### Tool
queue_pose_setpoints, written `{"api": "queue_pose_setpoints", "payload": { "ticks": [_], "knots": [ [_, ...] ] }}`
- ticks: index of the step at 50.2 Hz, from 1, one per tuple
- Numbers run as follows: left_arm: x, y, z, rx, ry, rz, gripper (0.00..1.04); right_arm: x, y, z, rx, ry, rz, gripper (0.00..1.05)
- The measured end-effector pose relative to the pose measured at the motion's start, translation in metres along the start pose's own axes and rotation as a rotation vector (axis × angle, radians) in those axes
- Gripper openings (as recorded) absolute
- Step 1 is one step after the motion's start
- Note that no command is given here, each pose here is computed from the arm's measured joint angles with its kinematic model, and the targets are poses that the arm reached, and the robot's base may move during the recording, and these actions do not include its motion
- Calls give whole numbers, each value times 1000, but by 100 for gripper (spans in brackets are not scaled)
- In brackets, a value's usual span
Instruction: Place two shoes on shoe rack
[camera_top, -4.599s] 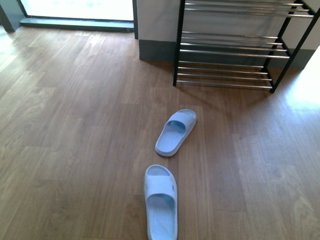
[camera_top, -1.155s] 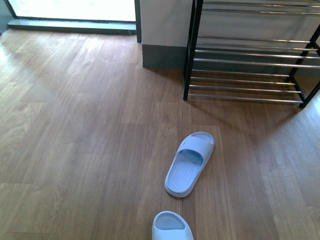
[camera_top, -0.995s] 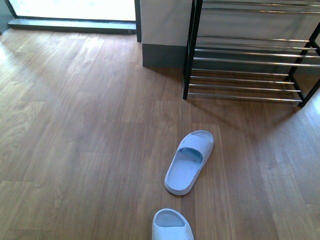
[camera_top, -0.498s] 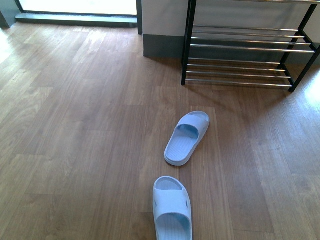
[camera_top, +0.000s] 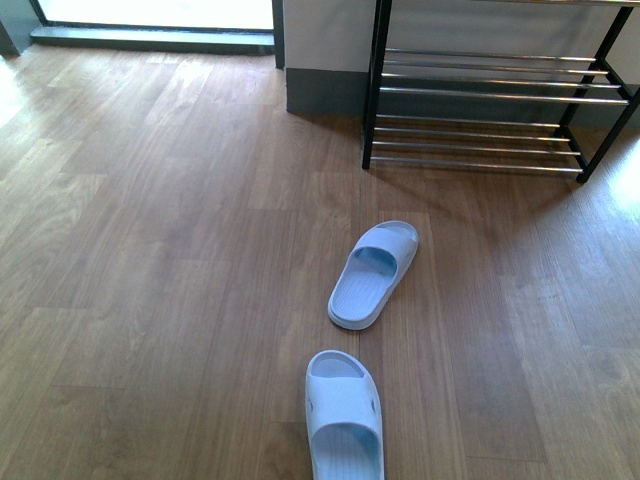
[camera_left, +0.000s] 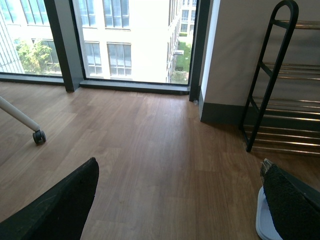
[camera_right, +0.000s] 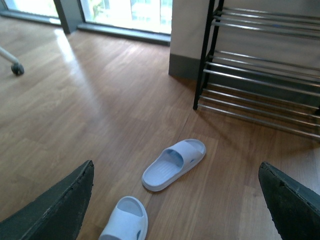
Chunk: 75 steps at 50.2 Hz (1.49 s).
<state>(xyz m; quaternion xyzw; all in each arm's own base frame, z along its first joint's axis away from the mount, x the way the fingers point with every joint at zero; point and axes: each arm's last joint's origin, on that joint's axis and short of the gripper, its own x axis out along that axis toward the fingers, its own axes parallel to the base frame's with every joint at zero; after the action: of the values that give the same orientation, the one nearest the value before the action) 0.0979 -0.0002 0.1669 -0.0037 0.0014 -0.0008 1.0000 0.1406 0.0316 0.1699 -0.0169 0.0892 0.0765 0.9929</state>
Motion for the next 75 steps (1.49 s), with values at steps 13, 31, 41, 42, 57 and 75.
{"api": "queue_pose_setpoints", "payload": {
  "ticks": [13,31,41,42,57,75],
  "knots": [
    [0,0,0,0,0,0,95,91,36,-14,-66,310,79,95],
    [0,0,0,0,0,0,95,174,61,-78,-181,600,111,95],
    [0,0,0,0,1,0,95,214,91,-129,-317,740,143,96],
    [0,0,0,0,0,0,95,217,93,-136,-338,757,151,95],
    [0,0,0,0,0,0,95,236,90,-199,-426,910,129,95],
    [0,0,0,0,0,0,95,243,71,-242,-397,1026,77,95]
  ]
}}
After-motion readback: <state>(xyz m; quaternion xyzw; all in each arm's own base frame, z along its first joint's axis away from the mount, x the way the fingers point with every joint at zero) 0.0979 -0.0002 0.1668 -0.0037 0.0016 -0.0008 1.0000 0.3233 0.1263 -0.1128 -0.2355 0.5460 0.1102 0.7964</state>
